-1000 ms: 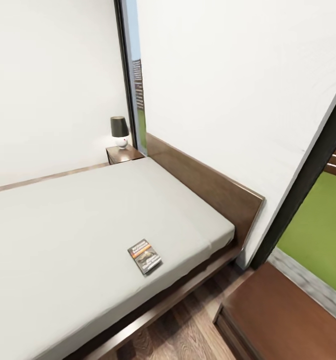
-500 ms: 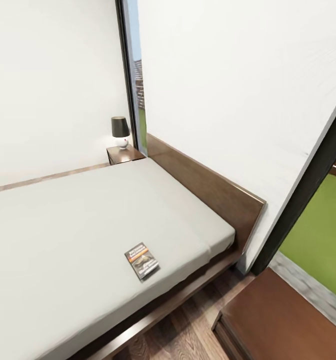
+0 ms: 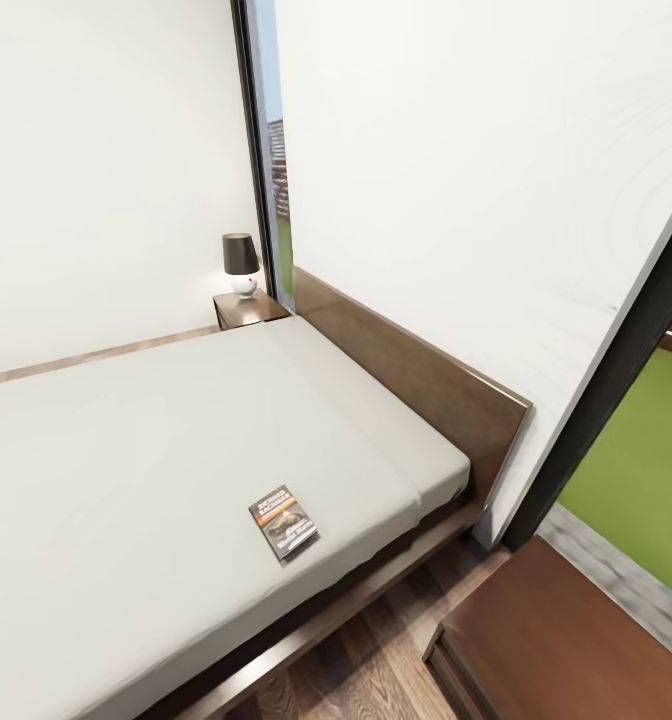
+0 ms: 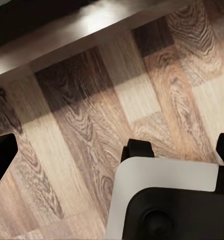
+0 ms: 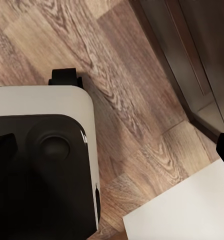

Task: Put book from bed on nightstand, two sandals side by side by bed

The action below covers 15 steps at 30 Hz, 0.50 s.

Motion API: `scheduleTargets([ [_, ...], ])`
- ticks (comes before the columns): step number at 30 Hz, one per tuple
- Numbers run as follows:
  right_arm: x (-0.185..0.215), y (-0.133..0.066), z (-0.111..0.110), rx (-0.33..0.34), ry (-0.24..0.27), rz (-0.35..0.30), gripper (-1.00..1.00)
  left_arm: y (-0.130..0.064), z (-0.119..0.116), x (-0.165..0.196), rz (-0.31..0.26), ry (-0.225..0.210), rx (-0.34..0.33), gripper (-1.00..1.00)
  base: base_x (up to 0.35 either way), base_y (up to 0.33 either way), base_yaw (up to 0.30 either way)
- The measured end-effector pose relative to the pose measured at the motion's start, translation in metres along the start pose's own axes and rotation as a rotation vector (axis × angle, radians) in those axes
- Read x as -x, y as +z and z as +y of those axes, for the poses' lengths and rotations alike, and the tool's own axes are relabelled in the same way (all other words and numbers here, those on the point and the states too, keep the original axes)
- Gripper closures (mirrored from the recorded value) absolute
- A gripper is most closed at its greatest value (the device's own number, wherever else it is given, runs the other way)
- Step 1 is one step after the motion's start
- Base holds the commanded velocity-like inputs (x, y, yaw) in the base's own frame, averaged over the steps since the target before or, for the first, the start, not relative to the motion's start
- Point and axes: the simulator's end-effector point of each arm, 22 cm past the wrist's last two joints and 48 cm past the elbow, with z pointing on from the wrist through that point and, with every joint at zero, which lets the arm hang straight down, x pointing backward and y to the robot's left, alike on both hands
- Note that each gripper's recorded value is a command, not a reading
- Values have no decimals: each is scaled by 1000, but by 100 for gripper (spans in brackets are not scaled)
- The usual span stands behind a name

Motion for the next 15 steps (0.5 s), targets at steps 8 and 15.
scheduleTargets([
  [8,0,0,0,-1,-1,-1,-100,-3,11,38,-91,8,-64,-100,0,0,0],
  [15,1,0,-1,-1,-2,-2,-100,-27,118,69,-124,-13,-52,-100,0,0,0],
])
